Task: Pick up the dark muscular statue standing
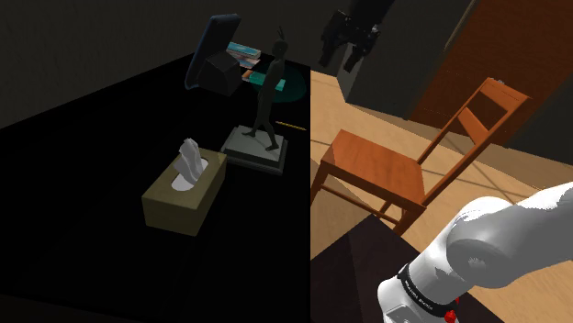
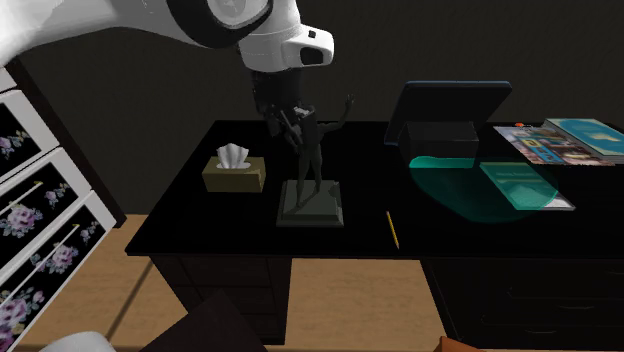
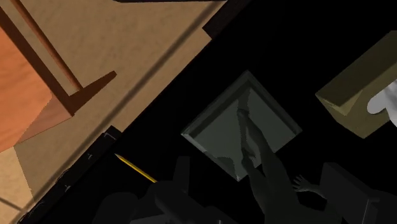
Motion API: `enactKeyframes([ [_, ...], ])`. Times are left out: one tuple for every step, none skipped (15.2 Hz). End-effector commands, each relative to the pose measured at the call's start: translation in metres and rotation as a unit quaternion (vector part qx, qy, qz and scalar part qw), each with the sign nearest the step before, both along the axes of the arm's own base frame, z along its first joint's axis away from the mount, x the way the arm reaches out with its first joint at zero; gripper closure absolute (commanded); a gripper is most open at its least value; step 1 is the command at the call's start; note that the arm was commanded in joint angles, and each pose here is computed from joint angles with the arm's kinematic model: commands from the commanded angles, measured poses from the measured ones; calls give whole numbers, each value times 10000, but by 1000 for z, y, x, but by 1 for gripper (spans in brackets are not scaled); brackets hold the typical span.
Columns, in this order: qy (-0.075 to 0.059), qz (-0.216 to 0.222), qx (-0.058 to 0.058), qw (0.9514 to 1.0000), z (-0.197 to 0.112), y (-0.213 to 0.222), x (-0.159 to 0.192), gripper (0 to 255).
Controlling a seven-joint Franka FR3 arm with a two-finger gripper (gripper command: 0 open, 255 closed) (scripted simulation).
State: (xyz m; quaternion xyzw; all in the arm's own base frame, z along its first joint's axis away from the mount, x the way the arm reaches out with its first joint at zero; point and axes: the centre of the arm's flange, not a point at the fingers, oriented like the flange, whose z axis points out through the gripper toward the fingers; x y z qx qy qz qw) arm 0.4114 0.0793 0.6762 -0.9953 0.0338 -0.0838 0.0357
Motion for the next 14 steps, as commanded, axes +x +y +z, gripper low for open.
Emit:
enactKeyframes([
  [-11, 60, 28, 10000, 8, 11, 24, 0],
  [-17, 90, 40, 9999, 12, 16, 35, 0],
  [-23, 120, 52, 9999, 15, 22, 46, 0],
  [-28, 149, 64, 9999, 19, 27, 58, 0],
  [-34, 179, 76, 9998, 22, 32, 69, 0],
  [-40, 208, 88, 9997, 26, 38, 80, 0],
  [-46, 238, 100, 9997, 29, 43, 91, 0],
  [-51, 267, 112, 9996, 33, 49, 102, 0],
  [-57, 297, 124, 9995, 37, 55, 113, 0],
  [-63, 327, 135, 9994, 40, 60, 124, 0],
  [-65, 338, 140, 9993, 42, 63, 128, 0],
  [-65, 338, 140, 9993, 36, 63, 128, 0],
  [-65, 338, 140, 9993, 31, 63, 128, 0],
  [-65, 338, 140, 9993, 26, 63, 128, 0],
])
